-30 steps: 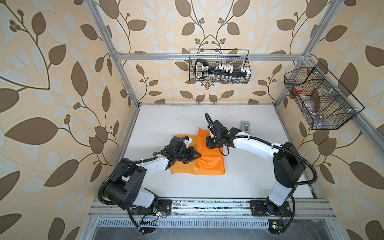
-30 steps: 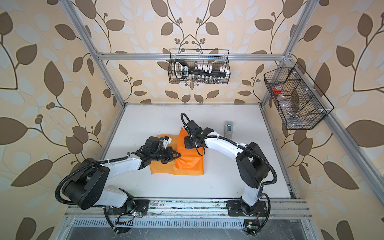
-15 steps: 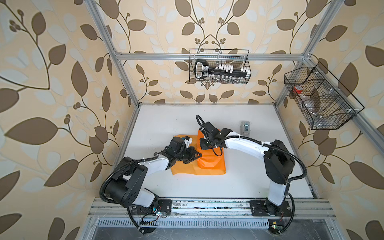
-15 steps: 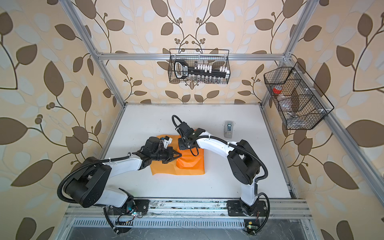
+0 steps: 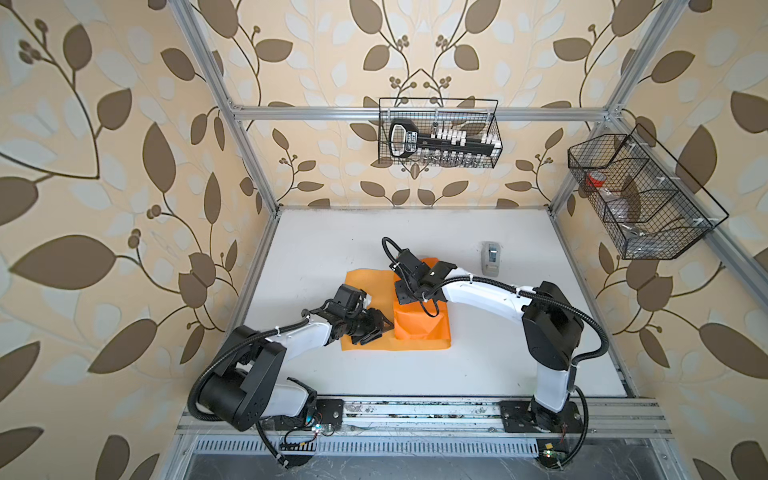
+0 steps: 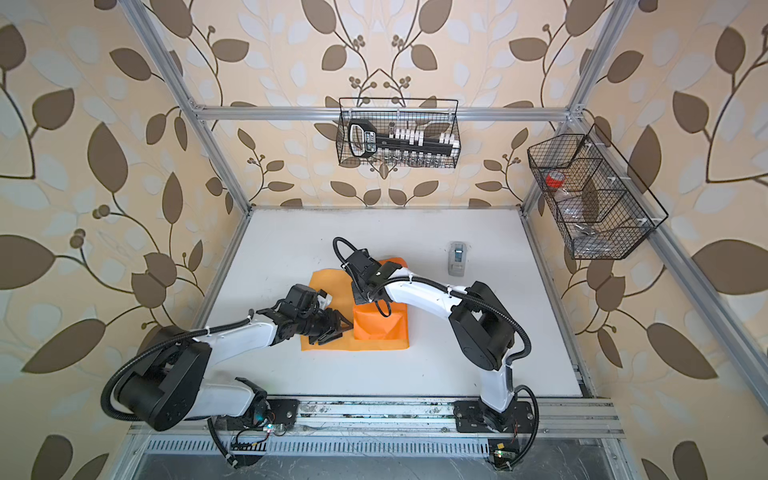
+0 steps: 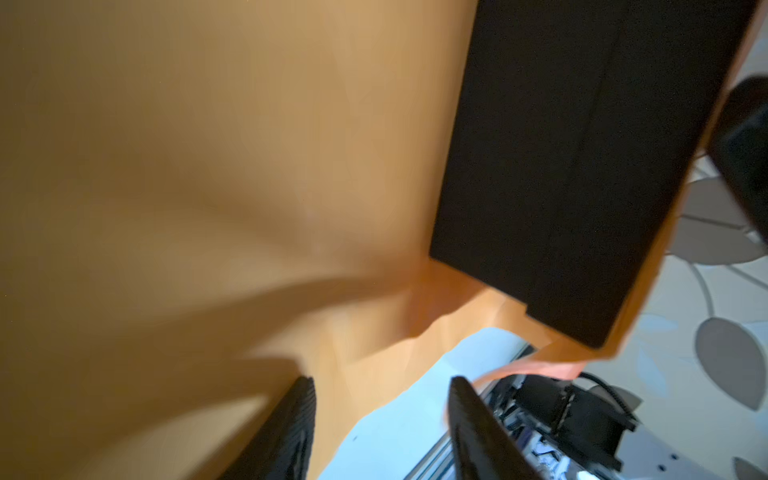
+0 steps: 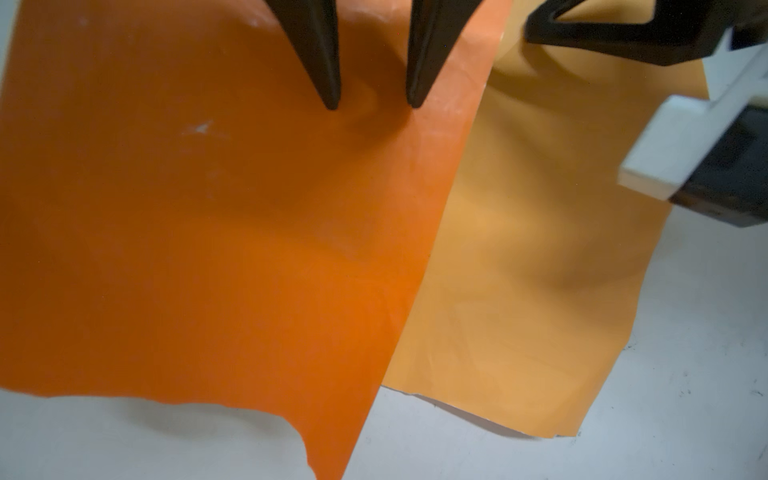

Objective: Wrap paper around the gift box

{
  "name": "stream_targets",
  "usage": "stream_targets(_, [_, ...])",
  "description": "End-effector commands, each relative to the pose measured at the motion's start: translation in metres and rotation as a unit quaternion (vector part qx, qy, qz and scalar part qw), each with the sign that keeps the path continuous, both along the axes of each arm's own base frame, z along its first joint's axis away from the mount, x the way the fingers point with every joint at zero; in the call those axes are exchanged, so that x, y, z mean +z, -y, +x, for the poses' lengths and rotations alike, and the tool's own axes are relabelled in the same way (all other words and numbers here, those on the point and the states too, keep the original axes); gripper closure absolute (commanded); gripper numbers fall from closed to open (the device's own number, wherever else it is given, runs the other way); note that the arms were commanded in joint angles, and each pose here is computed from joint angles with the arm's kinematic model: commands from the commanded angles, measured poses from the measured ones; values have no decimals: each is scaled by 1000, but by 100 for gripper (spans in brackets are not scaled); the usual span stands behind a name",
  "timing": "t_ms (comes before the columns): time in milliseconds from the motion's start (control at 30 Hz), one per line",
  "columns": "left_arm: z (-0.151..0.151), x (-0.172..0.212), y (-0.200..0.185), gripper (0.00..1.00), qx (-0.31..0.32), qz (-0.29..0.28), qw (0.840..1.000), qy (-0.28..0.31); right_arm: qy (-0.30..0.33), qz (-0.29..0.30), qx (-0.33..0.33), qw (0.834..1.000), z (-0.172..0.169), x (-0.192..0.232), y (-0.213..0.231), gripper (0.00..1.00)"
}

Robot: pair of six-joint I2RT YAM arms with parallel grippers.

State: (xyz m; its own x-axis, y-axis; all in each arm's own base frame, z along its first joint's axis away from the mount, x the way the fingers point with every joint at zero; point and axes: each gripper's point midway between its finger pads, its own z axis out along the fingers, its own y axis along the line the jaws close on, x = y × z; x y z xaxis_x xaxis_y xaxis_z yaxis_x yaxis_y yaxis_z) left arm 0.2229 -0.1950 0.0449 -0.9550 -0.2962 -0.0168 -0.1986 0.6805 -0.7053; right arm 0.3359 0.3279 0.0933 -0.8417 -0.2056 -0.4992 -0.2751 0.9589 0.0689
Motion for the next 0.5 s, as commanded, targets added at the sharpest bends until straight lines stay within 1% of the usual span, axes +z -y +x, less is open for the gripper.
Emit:
stream_targets(0, [-9, 11, -28, 34, 18, 58, 998, -2, -48, -53, -1, 997, -19, -40, 14, 75])
stream_targets(67, [-11, 18, -43, 27, 39, 77, 996, 0, -50, -54, -2, 997, -20, -43, 14, 76])
stream_targets(133, [-10, 25, -60, 20, 65, 94, 993, 3, -52, -54, 0, 997, -21, -45, 13, 74])
stream_targets(233, [-9, 24, -89, 17, 104, 132, 986, -6, -51, -52, 3, 997, -23, -46, 11, 74])
stream_targets(333, [-6, 16, -107, 13, 137, 147, 979, -22, -52, -50, 5, 997, -24, -47, 9, 73])
stream_targets(367, [-6, 15, -112, 6, 146, 157, 976, -30, -52, -49, 6, 997, -24, -47, 8, 73])
stream_targets(400, [-6, 13, -120, 3, 158, 172, 972, -39, -52, -48, 7, 997, -25, -47, 8, 73])
stream_targets(467, [-3, 12, -132, 1, 180, 197, 963, -37, -52, -47, 8, 998, -25, -46, 7, 73])
